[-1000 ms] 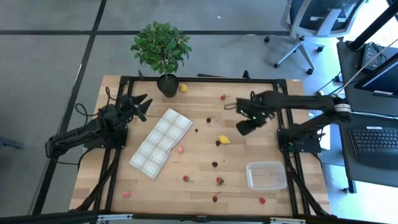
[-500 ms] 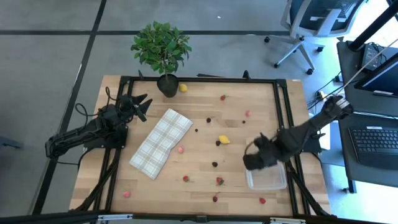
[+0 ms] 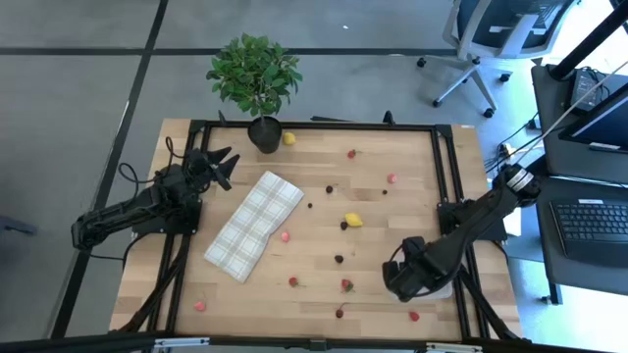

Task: Pick and placing Produce into tupperware
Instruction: Put the right black cherry into the transparent bin, then put the red raspberry into the transparent bin

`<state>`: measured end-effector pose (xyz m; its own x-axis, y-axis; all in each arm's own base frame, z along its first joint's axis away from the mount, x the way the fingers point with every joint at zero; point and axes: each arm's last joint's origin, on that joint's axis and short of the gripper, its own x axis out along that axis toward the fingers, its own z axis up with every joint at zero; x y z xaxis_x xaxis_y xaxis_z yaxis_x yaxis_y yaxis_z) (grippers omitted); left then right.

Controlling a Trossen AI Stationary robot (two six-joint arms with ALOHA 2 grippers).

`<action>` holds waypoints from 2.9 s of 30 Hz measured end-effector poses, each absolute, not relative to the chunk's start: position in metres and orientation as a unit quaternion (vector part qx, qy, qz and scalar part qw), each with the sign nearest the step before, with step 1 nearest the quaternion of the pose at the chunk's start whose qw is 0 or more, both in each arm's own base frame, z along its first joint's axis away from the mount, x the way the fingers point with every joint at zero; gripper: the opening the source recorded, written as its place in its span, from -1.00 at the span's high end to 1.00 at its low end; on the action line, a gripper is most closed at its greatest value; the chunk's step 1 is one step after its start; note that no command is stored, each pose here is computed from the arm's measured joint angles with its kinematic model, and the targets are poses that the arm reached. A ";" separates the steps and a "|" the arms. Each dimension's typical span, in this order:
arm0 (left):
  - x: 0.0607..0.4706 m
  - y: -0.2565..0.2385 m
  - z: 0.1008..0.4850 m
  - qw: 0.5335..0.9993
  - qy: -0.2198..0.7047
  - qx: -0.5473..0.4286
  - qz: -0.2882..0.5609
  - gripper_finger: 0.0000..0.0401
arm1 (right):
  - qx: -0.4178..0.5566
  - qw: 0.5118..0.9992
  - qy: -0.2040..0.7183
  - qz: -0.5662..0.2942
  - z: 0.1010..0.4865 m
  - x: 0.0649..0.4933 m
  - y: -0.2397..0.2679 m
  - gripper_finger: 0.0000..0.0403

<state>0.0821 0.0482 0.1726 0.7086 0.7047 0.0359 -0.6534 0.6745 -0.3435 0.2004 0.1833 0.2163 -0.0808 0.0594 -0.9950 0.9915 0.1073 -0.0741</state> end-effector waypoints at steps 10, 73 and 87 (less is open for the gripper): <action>0.082 0.048 0.172 0.911 -0.083 -0.155 0.372 -0.12 | 0.459 0.485 0.562 -0.489 0.193 0.211 0.193 0.41; 0.082 0.048 0.173 0.914 -0.074 -0.131 0.377 -0.12 | 0.406 0.601 0.567 -0.391 0.205 0.170 0.310 -0.10; 0.082 0.048 0.173 0.914 -0.075 -0.132 0.377 -0.12 | 0.359 0.609 0.568 -0.422 0.166 0.175 0.318 -0.10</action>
